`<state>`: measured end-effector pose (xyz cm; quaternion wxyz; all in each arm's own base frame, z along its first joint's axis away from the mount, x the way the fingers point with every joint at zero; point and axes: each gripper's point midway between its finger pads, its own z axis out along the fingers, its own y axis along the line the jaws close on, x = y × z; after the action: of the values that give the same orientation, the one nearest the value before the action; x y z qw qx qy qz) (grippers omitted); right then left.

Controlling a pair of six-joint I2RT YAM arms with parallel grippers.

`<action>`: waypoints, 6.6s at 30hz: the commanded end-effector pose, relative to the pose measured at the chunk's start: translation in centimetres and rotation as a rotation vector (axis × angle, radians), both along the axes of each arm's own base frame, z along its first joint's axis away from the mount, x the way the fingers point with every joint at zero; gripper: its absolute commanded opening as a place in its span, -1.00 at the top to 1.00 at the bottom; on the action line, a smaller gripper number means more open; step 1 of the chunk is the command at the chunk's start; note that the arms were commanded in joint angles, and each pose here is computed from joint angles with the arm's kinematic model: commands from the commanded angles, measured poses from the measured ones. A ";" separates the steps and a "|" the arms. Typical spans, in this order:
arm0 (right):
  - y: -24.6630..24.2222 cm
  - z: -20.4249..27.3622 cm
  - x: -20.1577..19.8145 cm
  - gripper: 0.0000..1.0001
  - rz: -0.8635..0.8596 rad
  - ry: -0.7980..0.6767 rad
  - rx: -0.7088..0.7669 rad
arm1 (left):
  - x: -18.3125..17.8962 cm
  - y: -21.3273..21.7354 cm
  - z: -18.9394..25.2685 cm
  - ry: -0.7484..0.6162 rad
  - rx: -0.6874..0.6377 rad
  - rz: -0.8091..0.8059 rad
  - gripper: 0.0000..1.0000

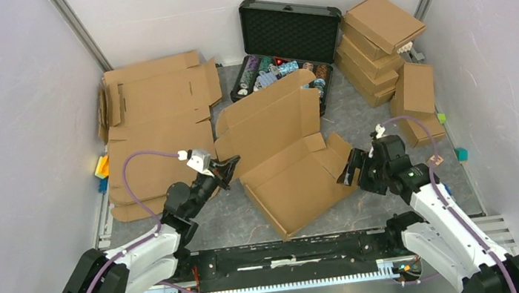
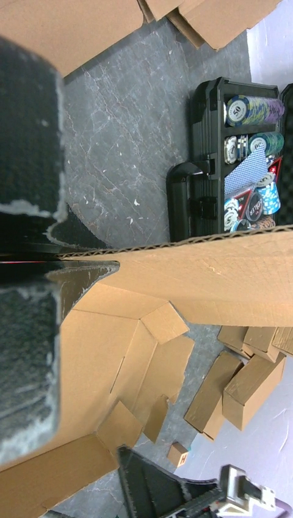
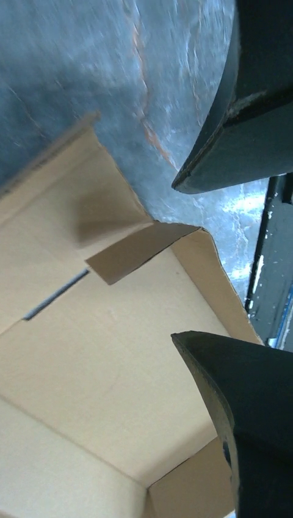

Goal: Fold the paper box

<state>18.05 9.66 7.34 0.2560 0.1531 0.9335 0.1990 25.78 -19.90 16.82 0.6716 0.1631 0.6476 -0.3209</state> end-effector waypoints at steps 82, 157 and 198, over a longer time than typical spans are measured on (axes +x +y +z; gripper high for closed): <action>4.0 0.0 5.9 -0.88 0.258 -0.185 -0.183 | -0.8 -6.7 -2.4 0.175 -0.011 -0.324 0.76; -1.2 4.1 19.2 1.00 0.449 -0.472 -0.464 | -0.5 -4.9 -0.7 0.129 0.096 -0.242 0.95; 1.3 0.0 10.6 1.00 0.576 -0.329 -0.670 | 2.1 -2.9 -2.7 0.317 0.075 -0.054 0.96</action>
<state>30.39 9.73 8.03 0.3932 -0.2191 0.8921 -0.0400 27.72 -22.47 13.47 0.5552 0.1723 0.7472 -0.3221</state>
